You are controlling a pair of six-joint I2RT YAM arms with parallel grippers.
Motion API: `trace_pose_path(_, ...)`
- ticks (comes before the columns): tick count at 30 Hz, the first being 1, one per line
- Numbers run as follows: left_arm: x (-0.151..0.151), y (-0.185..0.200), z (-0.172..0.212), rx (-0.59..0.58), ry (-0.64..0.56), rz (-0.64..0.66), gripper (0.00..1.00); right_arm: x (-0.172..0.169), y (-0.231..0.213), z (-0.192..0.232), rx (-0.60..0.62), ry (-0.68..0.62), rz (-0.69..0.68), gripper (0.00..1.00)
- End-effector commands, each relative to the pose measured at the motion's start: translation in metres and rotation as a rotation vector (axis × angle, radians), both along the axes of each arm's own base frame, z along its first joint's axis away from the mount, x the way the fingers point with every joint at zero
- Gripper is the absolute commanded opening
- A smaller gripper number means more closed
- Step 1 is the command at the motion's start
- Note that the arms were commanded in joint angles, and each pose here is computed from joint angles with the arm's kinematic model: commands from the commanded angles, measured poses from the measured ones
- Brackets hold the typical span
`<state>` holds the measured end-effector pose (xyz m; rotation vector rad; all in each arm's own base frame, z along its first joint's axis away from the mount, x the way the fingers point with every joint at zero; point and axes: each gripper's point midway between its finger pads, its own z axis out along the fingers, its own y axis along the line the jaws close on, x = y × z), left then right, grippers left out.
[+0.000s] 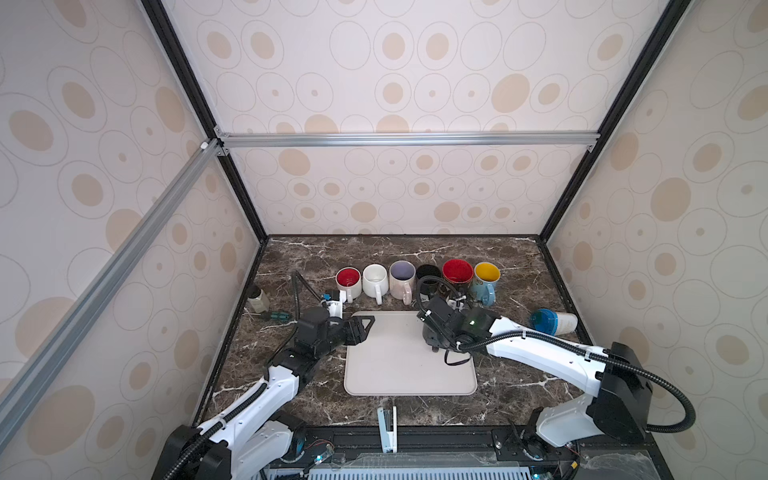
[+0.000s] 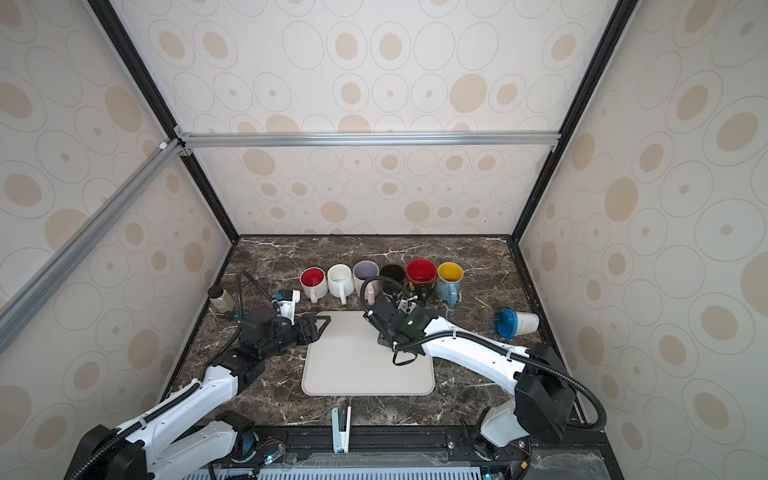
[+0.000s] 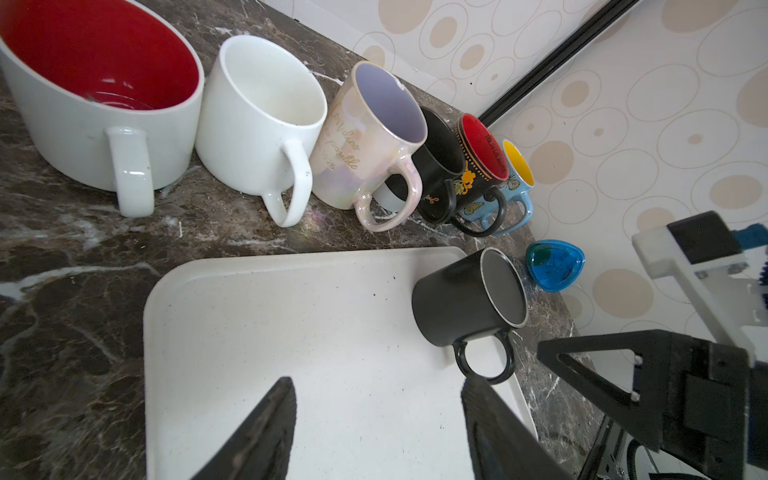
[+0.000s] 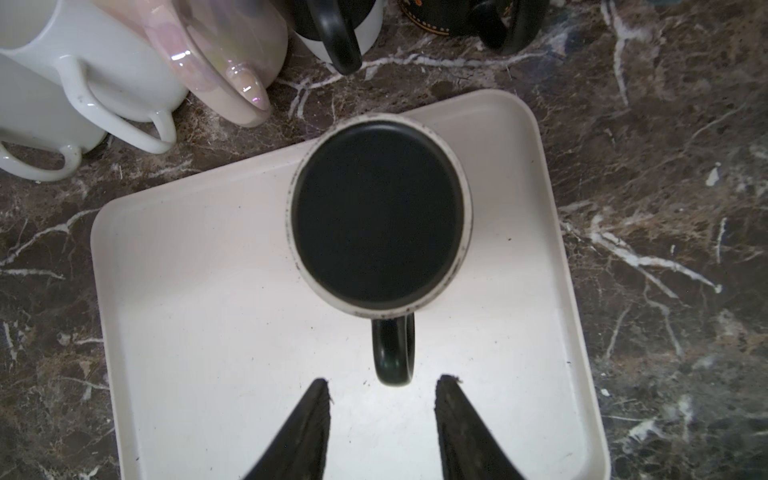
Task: Turn the mug right side up
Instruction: 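Lower the right gripper onto the upside-down black mug on the tray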
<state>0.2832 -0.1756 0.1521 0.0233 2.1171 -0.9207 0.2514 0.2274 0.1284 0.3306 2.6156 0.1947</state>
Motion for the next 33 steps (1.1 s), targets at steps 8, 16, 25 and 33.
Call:
trace_pose_path(8, 0.001, -0.001, 0.012, -0.02, -0.044, 0.005, 0.64, 0.001, -0.006, -0.023, -0.111, 0.063, 0.003, 0.41)
trace_pose_path(16, 0.0, -0.001, 0.011, -0.016, -0.041, 0.007, 0.64, 0.007, -0.005, -0.037, -0.112, 0.052, -0.009, 0.35)
trace_pose_path(25, 0.001, 0.002, 0.004, -0.002, -0.03, 0.02, 0.64, 0.013, -0.005, -0.052, -0.101, 0.076, -0.017, 0.29)
trace_pose_path(33, 0.001, 0.001, 0.002, 0.003, -0.023, 0.02, 0.63, 0.015, -0.007, -0.061, -0.094, 0.09, -0.015, 0.21)
